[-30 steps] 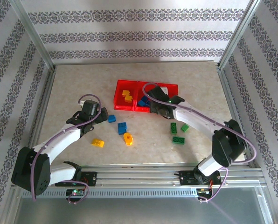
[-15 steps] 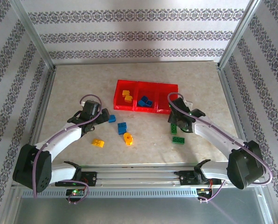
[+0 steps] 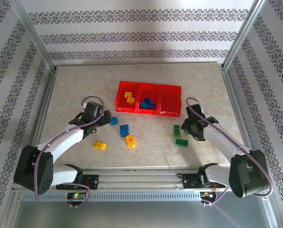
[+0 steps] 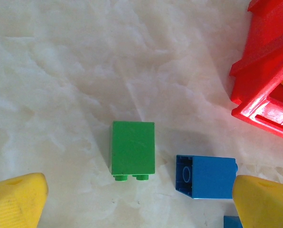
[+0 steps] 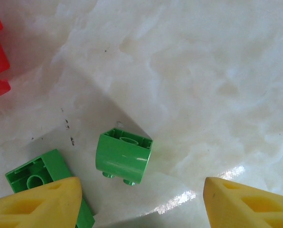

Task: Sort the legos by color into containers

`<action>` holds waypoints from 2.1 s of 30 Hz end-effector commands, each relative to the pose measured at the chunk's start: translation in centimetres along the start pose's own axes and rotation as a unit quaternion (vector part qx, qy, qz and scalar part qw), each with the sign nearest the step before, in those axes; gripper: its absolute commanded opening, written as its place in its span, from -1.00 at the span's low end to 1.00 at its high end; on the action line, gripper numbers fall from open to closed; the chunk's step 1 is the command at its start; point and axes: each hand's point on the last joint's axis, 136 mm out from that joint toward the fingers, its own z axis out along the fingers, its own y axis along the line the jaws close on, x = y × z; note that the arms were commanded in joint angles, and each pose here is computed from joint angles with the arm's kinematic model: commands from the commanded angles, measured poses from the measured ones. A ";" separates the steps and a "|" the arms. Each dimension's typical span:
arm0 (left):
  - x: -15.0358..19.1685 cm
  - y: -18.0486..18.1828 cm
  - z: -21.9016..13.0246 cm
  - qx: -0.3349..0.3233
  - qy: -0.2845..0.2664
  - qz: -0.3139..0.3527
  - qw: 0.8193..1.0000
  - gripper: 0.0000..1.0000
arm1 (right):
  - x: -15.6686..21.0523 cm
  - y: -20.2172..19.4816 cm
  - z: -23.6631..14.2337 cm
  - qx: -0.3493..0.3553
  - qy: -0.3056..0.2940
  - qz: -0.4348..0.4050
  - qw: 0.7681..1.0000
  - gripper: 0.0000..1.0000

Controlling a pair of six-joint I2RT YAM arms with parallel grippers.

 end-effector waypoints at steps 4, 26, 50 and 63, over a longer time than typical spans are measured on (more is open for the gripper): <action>-0.4 -0.2 0.3 0.007 -0.004 -0.014 1.000 0.99 | 0.0 0.9 1.2 -0.020 0.013 0.008 1.000 0.38; 0.0 0.4 0.3 -0.003 -0.001 -0.013 1.000 0.99 | 0.6 1.1 4.4 -0.007 0.046 0.006 0.999 -0.06; -0.1 0.3 0.3 -0.002 -0.002 -0.013 1.000 0.99 | -1.7 3.3 0.3 -0.041 -0.015 -0.035 0.998 -0.51; 0.0 0.3 0.3 0.000 -0.001 -0.014 1.000 0.99 | -4.9 10.1 -3.1 -0.089 -0.068 -0.115 0.987 -0.57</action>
